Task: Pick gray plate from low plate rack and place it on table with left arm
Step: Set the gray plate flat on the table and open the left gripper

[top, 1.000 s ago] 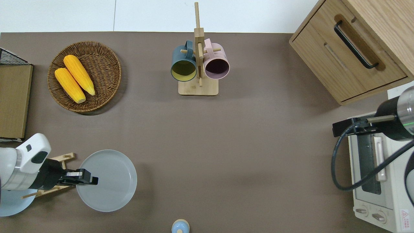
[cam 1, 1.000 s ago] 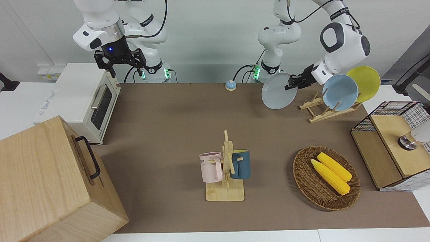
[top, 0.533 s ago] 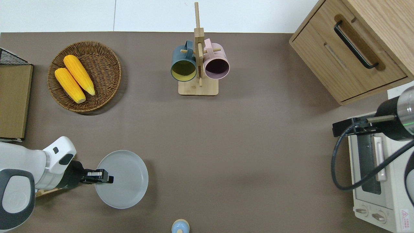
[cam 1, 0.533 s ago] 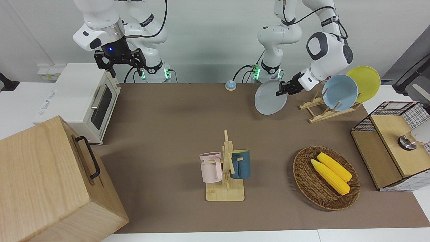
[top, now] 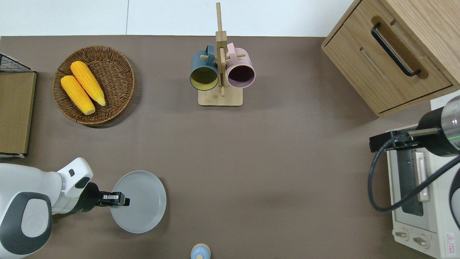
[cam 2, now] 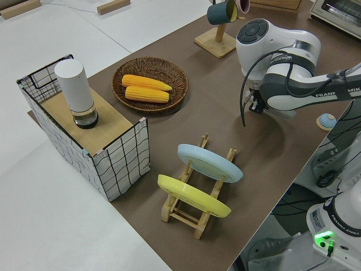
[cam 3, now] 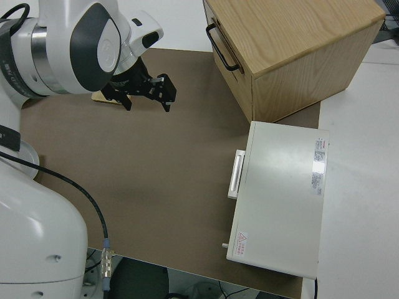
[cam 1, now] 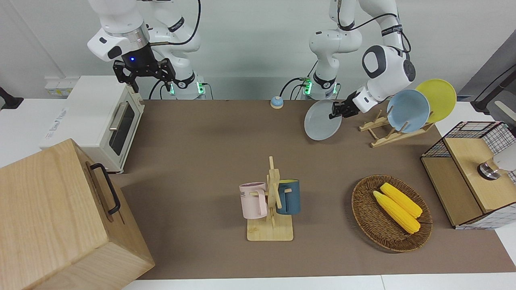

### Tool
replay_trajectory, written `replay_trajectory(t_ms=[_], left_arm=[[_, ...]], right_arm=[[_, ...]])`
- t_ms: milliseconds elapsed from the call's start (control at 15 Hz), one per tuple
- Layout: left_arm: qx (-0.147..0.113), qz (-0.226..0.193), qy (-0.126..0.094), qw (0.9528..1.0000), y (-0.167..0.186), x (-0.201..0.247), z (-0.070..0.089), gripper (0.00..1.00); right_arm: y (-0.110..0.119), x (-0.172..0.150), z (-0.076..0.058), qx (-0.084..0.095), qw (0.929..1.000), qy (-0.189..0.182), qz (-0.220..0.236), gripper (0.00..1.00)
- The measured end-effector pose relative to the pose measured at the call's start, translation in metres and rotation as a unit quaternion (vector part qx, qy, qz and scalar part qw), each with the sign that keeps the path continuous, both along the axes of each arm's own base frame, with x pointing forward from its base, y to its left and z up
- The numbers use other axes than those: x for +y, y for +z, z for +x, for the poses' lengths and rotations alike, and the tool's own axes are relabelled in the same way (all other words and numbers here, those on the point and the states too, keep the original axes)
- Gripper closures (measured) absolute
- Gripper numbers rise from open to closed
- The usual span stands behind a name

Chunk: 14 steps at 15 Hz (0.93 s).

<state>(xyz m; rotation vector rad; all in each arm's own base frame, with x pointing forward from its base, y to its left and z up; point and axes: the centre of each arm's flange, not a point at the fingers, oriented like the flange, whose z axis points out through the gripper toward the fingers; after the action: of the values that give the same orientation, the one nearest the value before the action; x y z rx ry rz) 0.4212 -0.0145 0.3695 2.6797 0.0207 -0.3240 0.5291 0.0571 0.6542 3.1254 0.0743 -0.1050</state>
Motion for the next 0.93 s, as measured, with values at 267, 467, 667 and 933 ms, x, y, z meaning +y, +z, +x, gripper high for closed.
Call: replay_trajectory(t_ms=[267, 467, 667, 933], left_arm=[[-0.002, 0.001, -0.004, 1.0, -0.011, 0.002, -0.001, 0.92], [-0.004, 0.001, -0.002, 1.0, -0.013, 0.002, 0.0, 0.92], [-0.005, 0.001, -0.003, 1.0, -0.014, 0.002, 0.0, 0.91], [-0.007, 0.0, -0.009, 0.9999, -0.017, 0.003, -0.001, 0.61]], right_arm=[[0.0, 0.0, 0.0, 0.0, 1.0, 0.0, 0.0, 0.01], [0.0, 0.0, 0.0, 0.0, 1.0, 0.0, 0.0, 0.01], [0.0, 0.0, 0.0, 0.0, 1.0, 0.0, 0.0, 0.01], [0.0, 0.0, 0.0, 0.0, 1.0, 0.0, 0.0, 0.01]])
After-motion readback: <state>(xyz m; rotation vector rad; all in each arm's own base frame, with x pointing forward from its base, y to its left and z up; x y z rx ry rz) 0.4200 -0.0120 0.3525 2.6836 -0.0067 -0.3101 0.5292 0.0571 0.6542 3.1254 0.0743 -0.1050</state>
